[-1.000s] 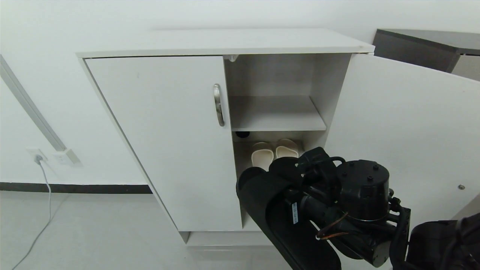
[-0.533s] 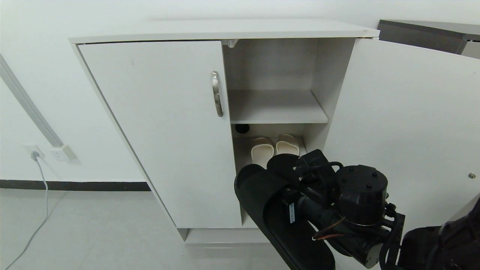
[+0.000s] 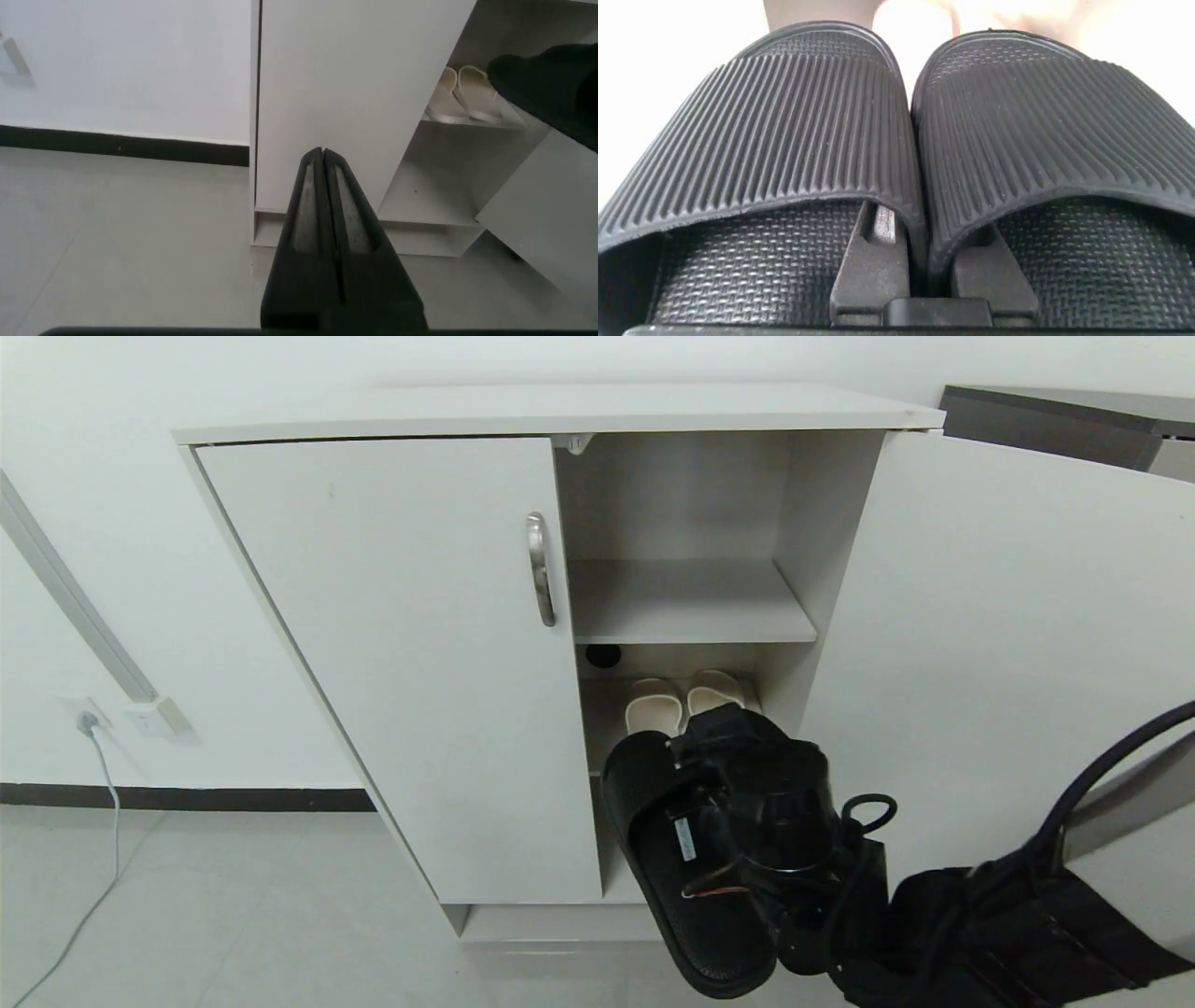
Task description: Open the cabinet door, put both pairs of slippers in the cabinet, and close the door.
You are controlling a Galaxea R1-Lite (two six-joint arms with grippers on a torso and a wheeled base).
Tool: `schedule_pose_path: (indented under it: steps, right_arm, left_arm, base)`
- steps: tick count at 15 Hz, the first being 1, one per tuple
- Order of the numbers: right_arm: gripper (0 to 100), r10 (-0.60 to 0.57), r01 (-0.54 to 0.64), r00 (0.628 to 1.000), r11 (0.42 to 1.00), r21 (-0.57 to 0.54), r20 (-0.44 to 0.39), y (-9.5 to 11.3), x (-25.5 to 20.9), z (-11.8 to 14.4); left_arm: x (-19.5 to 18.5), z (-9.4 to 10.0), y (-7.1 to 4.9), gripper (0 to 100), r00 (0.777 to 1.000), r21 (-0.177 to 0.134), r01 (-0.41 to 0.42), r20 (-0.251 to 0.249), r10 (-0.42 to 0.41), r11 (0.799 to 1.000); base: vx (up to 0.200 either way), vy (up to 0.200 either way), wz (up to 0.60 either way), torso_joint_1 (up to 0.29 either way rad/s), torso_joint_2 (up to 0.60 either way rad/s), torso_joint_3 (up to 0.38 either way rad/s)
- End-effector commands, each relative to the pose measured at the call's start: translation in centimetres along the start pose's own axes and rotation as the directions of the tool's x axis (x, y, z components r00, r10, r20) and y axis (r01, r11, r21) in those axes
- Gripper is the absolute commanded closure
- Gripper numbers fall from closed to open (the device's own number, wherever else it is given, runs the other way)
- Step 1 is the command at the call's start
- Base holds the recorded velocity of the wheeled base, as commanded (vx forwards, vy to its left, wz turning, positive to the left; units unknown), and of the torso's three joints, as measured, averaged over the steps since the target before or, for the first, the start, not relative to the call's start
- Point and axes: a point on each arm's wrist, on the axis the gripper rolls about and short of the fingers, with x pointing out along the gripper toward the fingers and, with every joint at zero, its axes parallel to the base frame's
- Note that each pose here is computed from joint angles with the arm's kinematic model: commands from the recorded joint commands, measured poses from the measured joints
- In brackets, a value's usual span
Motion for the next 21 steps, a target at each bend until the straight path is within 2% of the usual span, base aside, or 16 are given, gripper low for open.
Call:
schedule_pose_path:
  steps: [1, 4, 6, 8, 10, 12, 16, 21]
  right_arm:
    - [100, -0.087, 0.09, 0.995, 0.992, 0.088, -0.042, 1.4, 0.9, 2.7]
    - [100, -0.085, 0.106, 0.991, 0.972, 0.208, -0.106, 1.7, -0.6, 7.1]
    - [100, -0.089, 0.109, 0.992, 0.963, 0.246, -0.092, 1.3, -1.5, 9.6]
    - [100, -0.151, 0.16, 0.987, 0.954, 0.254, -0.052, 0.6, -1.8, 11.7]
    - [100, -0.179, 0.185, 0.983, 0.959, 0.215, -0.047, -0.1, -1.5, 11.9]
    - [100, -0.182, 0.181, 0.983, 0.958, 0.221, -0.015, -0.2, -1.3, 12.2]
    - [100, -0.202, 0.192, 0.979, 0.956, 0.223, 0.023, -0.4, 0.2, 11.2]
    - [100, -0.187, 0.176, 0.982, 0.959, 0.224, 0.025, -0.5, 0.4, 11.1]
  left_arm:
    - [0.0, 0.0, 0.0, 100, 1.0, 0.0, 0.0, 0.0, 0.0, 1.0]
    - [0.0, 0.0, 0.0, 100, 1.0, 0.0, 0.0, 0.0, 0.0, 1.0]
    - [0.0, 0.0, 0.0, 100, 1.0, 0.0, 0.0, 0.0, 0.0, 1.0]
    - [0.0, 0.0, 0.0, 100, 1.0, 0.0, 0.0, 0.0, 0.0, 1.0]
    - [0.0, 0.0, 0.0, 100, 1.0, 0.0, 0.0, 0.0, 0.0, 1.0]
    - [0.0, 0.0, 0.0, 100, 1.0, 0.0, 0.0, 0.0, 0.0, 1.0]
    - [0.0, 0.0, 0.0, 100, 1.0, 0.0, 0.0, 0.0, 0.0, 1.0]
    - [0.0, 0.0, 0.0, 100, 1.0, 0.0, 0.0, 0.0, 0.0, 1.0]
  base:
    - [0.0, 0.0, 0.0, 0.0, 0.0, 0.0]
    - [0.0, 0.0, 0.0, 0.0, 0.0, 0.0]
    - [0.0, 0.0, 0.0, 0.0, 0.0, 0.0]
    - [0.0, 0.0, 0.0, 0.0, 0.0, 0.0]
    - [0.0, 0.0, 0.0, 0.0, 0.0, 0.0]
    - [0.0, 0.0, 0.0, 0.0, 0.0, 0.0]
    - [0.0, 0.0, 0.0, 0.0, 0.0, 0.0]
    - [0.0, 0.0, 0.0, 0.0, 0.0, 0.0]
